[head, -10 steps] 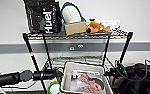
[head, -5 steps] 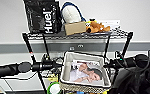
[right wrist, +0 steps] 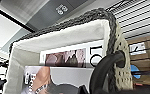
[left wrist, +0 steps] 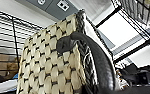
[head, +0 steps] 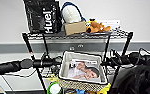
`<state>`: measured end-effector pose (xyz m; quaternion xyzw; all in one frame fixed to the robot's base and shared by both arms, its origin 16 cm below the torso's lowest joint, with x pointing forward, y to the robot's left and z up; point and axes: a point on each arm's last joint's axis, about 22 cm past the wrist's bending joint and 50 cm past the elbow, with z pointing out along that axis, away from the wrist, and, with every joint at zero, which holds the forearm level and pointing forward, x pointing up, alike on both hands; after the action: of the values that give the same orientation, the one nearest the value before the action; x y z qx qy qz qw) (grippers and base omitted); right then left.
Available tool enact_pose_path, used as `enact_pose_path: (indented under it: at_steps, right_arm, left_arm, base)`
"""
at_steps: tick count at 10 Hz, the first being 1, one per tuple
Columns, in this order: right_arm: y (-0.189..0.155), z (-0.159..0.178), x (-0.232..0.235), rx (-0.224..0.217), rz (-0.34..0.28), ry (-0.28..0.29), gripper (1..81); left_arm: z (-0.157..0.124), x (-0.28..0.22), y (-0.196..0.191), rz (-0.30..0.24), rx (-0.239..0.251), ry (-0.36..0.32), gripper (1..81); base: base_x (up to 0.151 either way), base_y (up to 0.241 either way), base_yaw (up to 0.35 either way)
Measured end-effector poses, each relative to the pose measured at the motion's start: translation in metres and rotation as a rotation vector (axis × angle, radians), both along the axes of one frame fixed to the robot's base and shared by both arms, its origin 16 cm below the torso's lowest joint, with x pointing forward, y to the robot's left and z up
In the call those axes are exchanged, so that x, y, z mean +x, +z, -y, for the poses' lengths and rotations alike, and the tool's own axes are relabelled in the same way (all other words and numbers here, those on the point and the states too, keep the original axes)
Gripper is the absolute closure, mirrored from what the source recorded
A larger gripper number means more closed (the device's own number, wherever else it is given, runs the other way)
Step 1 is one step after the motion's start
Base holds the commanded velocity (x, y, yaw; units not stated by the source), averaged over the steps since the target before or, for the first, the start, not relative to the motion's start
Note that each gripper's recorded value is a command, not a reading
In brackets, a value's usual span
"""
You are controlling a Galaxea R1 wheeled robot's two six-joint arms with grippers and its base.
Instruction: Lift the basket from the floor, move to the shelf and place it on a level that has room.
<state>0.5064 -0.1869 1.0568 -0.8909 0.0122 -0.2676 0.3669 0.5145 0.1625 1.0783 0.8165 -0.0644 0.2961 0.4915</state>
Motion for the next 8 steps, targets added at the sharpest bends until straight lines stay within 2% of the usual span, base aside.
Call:
enact_pose_path:
  at_steps: [4,6,8]
  right_arm:
    - [0.006,0.003,0.063,-0.026,0.074,-0.068,81.1]
    - [0.006,0.006,0.099,-0.035,0.100,-0.118,81.1]
    - [0.002,0.017,0.133,-0.047,0.121,-0.179,81.1]
  left_arm:
    - [-0.011,0.074,-0.006,0.042,0.039,0.102,81.1]
    - [-0.004,0.116,0.002,0.077,0.063,0.139,81.1]
    - [0.012,0.145,-0.004,0.085,0.086,0.156,81.1]
  base:
    - [0.000,0.000,0.000]
    - [0.000,0.000,0.000]
    - [0.000,0.000,0.000]
